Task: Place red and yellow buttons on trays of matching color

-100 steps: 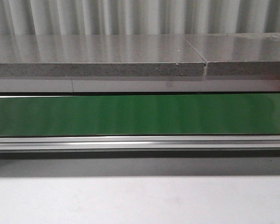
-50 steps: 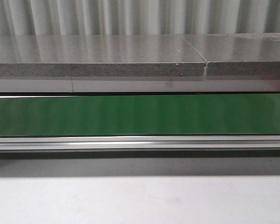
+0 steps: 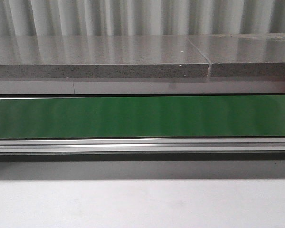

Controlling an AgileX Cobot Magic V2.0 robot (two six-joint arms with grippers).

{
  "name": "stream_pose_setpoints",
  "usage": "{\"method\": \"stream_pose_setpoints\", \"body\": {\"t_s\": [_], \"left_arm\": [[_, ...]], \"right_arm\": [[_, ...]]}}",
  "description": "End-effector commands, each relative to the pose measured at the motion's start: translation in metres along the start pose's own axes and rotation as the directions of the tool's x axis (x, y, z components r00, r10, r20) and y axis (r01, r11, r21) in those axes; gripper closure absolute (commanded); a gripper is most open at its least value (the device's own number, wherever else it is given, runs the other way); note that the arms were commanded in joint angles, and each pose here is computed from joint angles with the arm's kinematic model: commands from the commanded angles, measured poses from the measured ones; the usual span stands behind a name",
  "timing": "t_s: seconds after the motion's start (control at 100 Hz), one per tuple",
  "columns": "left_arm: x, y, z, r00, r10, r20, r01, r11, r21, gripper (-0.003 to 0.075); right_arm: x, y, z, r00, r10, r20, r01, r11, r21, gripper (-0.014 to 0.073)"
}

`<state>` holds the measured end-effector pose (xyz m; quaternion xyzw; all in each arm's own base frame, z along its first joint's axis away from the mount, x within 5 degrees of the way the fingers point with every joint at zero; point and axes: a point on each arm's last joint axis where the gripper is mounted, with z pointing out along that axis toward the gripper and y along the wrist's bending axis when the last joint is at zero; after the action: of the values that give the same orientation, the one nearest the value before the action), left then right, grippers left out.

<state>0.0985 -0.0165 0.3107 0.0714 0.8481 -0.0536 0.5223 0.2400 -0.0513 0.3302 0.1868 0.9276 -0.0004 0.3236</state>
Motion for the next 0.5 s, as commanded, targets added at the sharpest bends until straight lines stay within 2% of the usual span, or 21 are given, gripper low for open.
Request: {"method": "stream_pose_setpoints", "body": {"t_s": [0.0,0.1,0.24,0.49], "left_arm": [[-0.014,-0.001,-0.004,0.995,-0.008,0.096,0.008,1.0,0.003,0.074],[-0.014,-0.001,-0.004,0.995,-0.008,0.096,0.008,1.0,0.003,0.074],[-0.014,-0.001,-0.004,0.995,-0.008,0.096,0.008,1.0,0.003,0.074],[-0.014,-0.001,-0.004,0.995,-0.008,0.096,0.008,1.0,0.003,0.074]], "right_arm": [[-0.004,0.02,-0.019,0.992,-0.068,0.104,0.075,0.995,-0.065,0.0662],[0.002,0.041,-0.027,0.982,-0.129,0.136,0.147,0.981,-0.128,0.0662],[0.01,0.056,-0.04,0.96,-0.163,0.229,0.209,0.959,-0.191,0.0662],[0.031,0.05,-0.061,0.914,-0.145,0.379,0.244,0.943,-0.228,0.0662]]}}
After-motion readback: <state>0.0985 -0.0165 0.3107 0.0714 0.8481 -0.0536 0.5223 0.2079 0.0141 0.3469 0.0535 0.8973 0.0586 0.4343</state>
